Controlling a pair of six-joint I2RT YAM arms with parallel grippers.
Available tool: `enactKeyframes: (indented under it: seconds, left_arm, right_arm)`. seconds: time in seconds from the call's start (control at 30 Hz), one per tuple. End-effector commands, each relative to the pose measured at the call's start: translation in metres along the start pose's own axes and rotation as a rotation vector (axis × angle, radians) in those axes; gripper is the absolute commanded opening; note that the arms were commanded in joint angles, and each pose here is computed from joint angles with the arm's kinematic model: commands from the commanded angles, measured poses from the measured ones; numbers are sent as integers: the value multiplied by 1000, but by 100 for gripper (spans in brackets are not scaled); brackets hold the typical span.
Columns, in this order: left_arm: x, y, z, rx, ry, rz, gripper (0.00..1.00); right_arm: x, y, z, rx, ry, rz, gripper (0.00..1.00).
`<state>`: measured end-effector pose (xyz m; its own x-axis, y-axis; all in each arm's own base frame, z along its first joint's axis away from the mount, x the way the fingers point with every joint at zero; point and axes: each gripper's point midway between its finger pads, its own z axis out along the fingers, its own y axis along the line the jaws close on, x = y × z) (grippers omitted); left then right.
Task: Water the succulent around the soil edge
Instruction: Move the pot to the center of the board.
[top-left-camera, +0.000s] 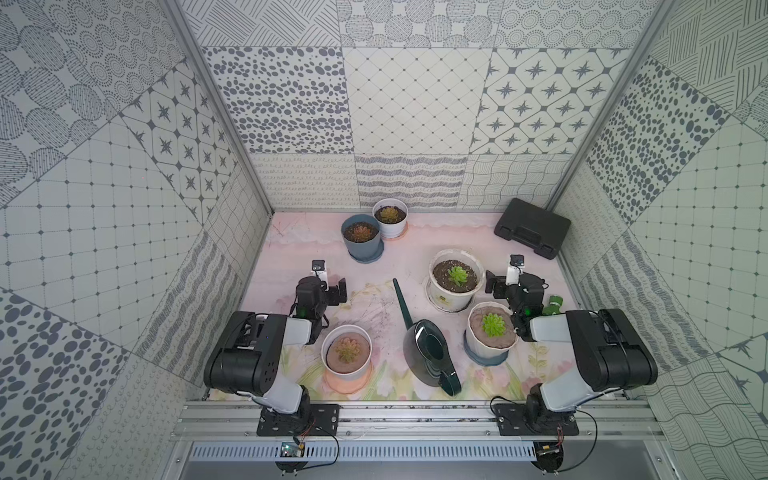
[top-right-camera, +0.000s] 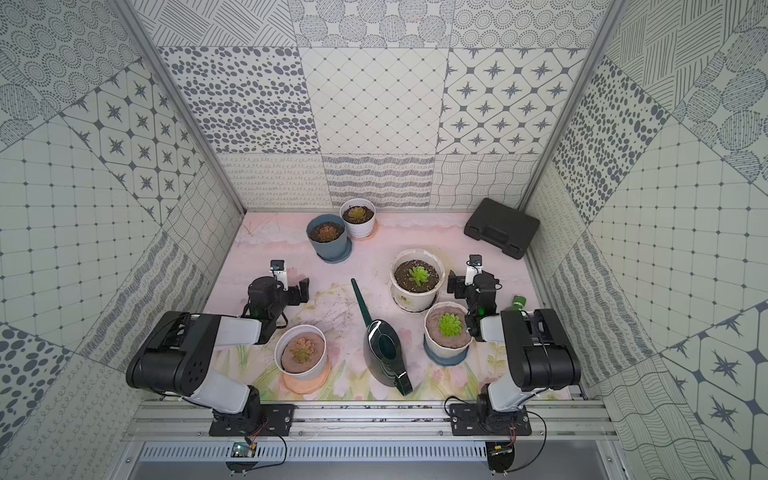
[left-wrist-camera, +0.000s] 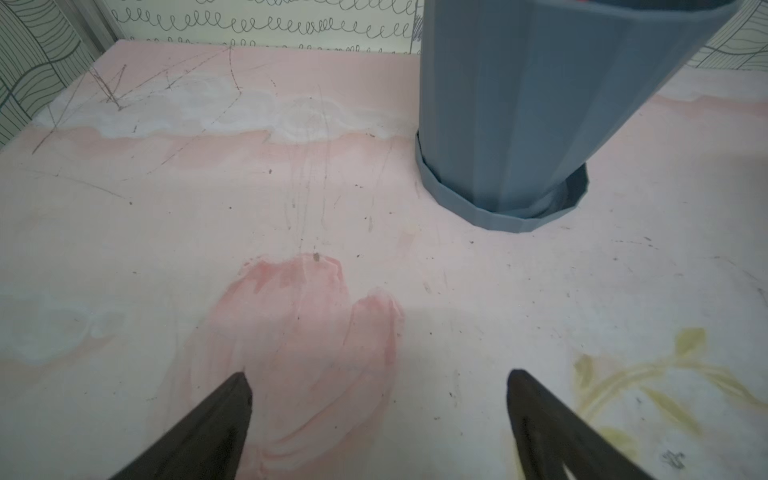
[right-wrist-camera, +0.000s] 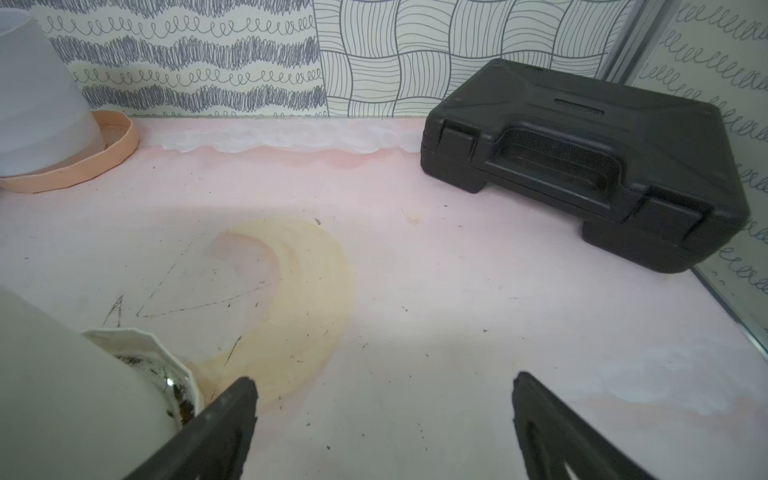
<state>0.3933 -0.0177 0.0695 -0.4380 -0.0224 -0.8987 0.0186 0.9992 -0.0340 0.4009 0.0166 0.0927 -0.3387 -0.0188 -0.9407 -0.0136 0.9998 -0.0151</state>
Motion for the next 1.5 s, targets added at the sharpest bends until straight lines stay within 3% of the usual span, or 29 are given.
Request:
enactKeyframes:
  seconds: [0.0, 0.8, 0.9, 1.07, 1.17, 1.27, 1.47]
  left_arm:
    - [-10, -5, 0, 25, -38, 14, 99]
    - [-15, -6, -2, 31, -42, 18, 99]
    - [-28, -10, -16, 27, -47, 24, 99]
    - [-51, 11, -45, -112, -25, -117, 99]
    - [-67, 16, -67, -163, -40, -261, 99]
    - [-80, -6, -89, -25, -46, -507, 99]
    - [-113, -59, -146, 302, 17, -647, 99]
  right_arm:
    - [-14, 1, -1, -6, -48, 1, 98]
    - [-14, -9, 0, 10, -41, 42, 98]
    - [-23, -24, -4, 92, -51, 80, 98]
    - [-59, -72, -43, 390, 53, 208, 98]
    - [-77, -80, -79, 444, 52, 303, 98]
    - [-84, -79, -117, 479, 76, 375, 98]
    - [-91, -58, -181, 450, 248, 541, 98]
